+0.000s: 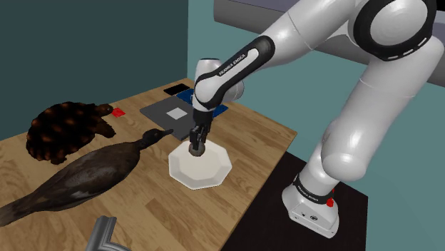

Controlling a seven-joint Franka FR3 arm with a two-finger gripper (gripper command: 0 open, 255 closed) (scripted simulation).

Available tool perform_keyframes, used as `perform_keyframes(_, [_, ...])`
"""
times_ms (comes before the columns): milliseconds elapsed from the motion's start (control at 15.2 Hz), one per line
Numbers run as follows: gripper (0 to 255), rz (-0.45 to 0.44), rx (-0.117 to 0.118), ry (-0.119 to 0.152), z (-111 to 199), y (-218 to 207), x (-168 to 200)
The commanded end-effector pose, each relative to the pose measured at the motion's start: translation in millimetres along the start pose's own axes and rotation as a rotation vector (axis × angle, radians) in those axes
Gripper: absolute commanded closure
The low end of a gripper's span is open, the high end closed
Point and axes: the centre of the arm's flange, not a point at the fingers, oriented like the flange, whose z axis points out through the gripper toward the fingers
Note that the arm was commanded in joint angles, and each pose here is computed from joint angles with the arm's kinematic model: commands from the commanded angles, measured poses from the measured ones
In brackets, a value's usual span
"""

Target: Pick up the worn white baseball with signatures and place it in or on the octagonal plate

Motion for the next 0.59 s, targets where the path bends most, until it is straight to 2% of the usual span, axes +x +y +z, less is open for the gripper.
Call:
perform_keyframes(0, [255, 0.000, 0.000, 0.001, 10.5, 1.4, 1.0])
perform_keyframes(528, [255, 0.000, 0.000, 0.001, 51.7, 10.5, 3.8])
